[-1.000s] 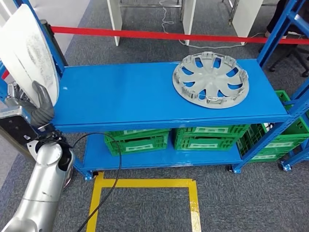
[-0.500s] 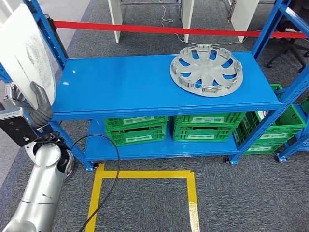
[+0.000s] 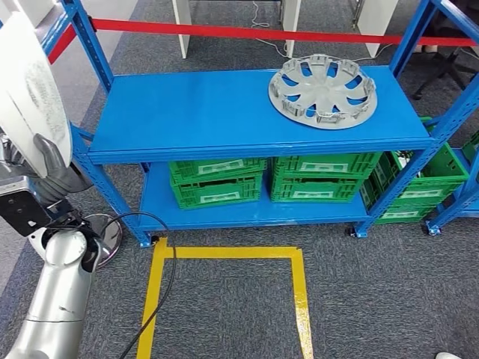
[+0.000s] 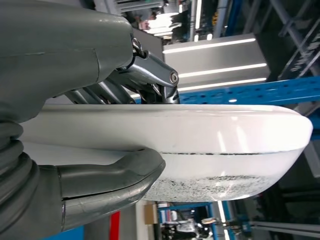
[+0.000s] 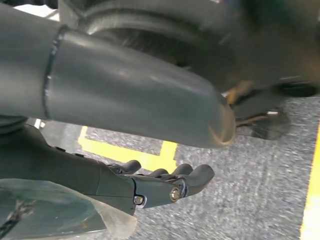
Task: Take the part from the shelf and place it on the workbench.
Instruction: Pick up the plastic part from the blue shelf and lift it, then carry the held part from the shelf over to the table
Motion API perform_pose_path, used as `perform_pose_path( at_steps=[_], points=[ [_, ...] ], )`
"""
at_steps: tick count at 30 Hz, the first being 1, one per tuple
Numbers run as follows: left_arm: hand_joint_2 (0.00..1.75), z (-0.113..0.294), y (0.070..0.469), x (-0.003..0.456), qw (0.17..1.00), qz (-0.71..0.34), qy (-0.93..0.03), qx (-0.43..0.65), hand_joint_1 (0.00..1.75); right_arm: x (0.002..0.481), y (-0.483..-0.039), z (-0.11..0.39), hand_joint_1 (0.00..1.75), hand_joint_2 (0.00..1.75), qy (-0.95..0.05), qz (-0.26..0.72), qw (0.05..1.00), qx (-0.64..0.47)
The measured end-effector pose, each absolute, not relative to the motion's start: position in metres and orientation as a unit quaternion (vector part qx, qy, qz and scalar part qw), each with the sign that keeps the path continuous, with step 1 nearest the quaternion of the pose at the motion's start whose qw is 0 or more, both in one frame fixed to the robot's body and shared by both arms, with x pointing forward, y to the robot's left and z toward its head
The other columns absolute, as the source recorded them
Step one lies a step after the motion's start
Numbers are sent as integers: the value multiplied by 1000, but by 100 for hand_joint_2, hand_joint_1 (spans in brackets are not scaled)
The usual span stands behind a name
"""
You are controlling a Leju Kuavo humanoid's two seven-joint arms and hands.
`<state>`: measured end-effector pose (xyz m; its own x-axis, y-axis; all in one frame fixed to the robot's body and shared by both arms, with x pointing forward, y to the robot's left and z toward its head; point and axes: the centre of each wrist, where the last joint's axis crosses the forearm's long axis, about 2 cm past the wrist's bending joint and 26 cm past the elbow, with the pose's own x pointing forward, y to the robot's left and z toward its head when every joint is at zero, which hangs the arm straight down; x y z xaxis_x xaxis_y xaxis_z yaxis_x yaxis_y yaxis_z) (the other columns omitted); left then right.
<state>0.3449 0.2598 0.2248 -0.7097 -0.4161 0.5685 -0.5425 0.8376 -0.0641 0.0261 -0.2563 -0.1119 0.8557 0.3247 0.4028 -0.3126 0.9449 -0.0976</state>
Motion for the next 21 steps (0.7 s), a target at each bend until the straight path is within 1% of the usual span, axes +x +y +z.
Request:
perform_pose_path(
  at_steps=[11, 21],
  points=[
    [175, 219, 273, 335, 267, 118, -913, 284, 175, 26, -256, -112, 0, 0, -215, 166, 962, -13],
    [175, 224, 277, 331, 248, 124, -915, 292, 175, 22, -255, -112, 0, 0, -207, 162, 965, -4]
  ],
)
